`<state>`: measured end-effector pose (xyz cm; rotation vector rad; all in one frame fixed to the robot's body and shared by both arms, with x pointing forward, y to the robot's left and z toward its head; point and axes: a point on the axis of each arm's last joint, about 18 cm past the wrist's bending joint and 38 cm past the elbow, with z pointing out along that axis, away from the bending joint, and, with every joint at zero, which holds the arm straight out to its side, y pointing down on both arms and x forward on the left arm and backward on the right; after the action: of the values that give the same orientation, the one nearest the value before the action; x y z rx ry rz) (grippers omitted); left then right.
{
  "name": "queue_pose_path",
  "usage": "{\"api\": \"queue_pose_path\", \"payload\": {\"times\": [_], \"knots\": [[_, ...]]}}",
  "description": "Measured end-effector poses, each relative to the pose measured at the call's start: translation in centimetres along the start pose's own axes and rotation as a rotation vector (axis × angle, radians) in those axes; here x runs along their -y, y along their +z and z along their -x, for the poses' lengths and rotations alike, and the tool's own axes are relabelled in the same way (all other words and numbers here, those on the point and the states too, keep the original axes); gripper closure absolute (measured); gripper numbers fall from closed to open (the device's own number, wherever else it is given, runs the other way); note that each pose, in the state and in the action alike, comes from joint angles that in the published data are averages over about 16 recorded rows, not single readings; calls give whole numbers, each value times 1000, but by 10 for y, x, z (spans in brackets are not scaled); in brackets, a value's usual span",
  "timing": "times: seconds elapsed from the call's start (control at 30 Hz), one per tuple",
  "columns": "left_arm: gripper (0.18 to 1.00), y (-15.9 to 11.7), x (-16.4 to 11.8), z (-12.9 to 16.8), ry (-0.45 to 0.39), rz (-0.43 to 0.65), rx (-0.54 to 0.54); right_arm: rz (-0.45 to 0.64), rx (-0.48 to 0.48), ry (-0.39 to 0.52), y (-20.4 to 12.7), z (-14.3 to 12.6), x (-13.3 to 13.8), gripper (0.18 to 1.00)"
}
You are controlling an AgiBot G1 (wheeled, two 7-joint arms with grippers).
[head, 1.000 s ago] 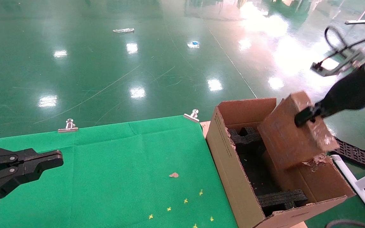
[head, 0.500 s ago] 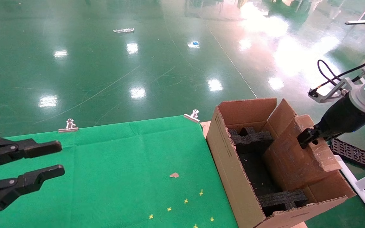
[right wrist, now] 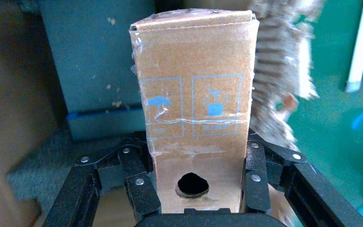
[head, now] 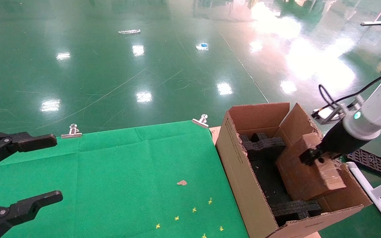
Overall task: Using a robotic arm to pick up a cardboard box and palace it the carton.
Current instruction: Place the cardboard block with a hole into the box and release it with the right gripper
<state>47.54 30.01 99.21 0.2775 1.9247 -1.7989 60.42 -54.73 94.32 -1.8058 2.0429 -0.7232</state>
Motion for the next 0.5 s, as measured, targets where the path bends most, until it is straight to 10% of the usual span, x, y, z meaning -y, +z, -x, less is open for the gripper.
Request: {"api": "queue_pose_path", "payload": {"times": [0.5], "knots": [[274,0,0,0,0,0,0,-21,56,6,53,17,-14,869]]}}
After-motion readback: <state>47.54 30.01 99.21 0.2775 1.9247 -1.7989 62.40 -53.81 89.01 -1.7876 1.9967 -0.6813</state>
